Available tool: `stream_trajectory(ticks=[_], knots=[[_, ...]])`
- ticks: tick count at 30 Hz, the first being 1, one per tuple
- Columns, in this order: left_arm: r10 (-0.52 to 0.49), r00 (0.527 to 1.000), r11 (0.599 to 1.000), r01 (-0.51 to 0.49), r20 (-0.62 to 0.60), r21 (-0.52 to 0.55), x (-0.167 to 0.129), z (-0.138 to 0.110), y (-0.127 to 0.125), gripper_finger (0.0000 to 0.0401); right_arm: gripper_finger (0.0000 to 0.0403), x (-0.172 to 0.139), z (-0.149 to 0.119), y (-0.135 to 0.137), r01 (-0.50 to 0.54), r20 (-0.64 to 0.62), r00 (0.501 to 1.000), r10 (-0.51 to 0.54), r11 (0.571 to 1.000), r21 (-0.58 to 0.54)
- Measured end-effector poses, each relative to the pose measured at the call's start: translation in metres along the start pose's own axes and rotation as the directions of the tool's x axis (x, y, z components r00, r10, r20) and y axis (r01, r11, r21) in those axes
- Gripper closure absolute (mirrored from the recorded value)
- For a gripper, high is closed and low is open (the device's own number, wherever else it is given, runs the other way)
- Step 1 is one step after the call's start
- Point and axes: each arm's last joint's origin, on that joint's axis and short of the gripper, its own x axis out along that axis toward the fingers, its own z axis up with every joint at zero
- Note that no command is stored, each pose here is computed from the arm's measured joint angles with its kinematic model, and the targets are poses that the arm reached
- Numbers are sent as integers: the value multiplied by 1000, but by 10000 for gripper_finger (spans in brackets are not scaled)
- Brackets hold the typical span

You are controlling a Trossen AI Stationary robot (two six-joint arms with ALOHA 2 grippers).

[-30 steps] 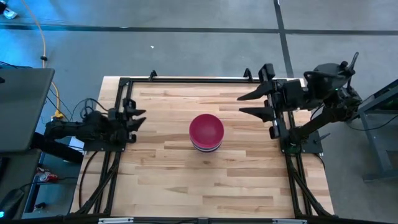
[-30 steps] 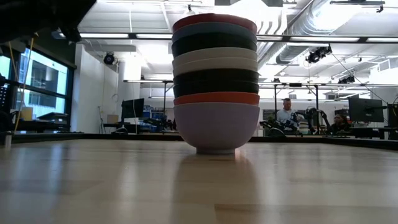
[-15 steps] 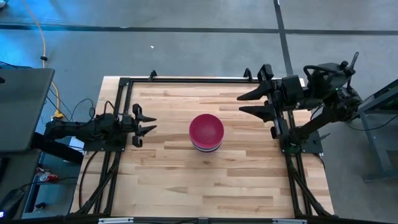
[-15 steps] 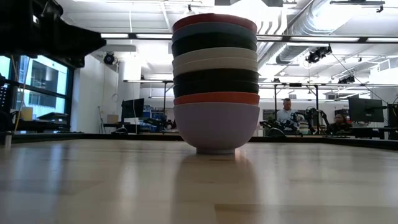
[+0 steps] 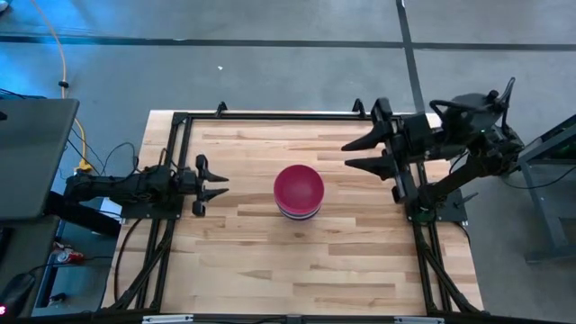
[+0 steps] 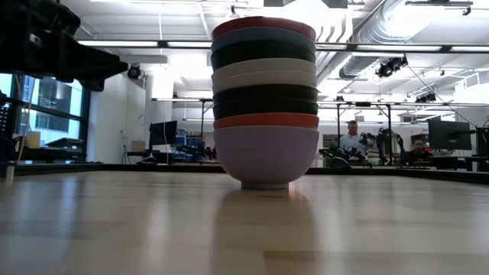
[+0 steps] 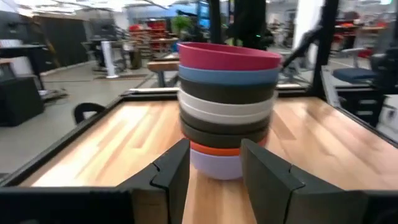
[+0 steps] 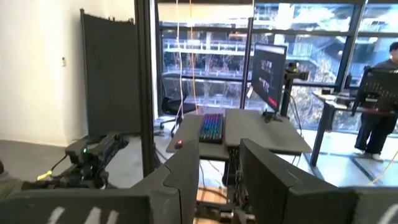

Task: Nest bowls inside each other
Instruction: Return to Home Position

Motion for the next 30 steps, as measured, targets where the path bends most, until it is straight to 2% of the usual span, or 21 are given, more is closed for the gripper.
stream_trajectory(ticks=[9, 15, 20, 24, 30], knots=[[-101, 995, 989, 100, -4, -112, 0, -1, -3, 270, 292, -1, -5, 1, -42, -56, 998, 42, 999, 10], [-30, 1000, 982, 28, -7, -188, 0, -1, -1, 270, 292, -6, -5, 1, -58, -63, 996, 60, 998, 30], [-20, 1000, 986, 19, -4, -167, 0, 0, -1, 270, 292, -7, -5, 1, -58, -68, 996, 60, 998, 33], [-23, 1000, 994, 23, -3, -107, 0, 0, -1, 270, 292, -8, -6, 1, -57, -86, 994, 61, 997, 47], [-100, 995, 990, 99, 0, -104, 0, 0, -3, 270, 292, -10, -21, 1, -38, -235, 971, 41, 999, 17]])
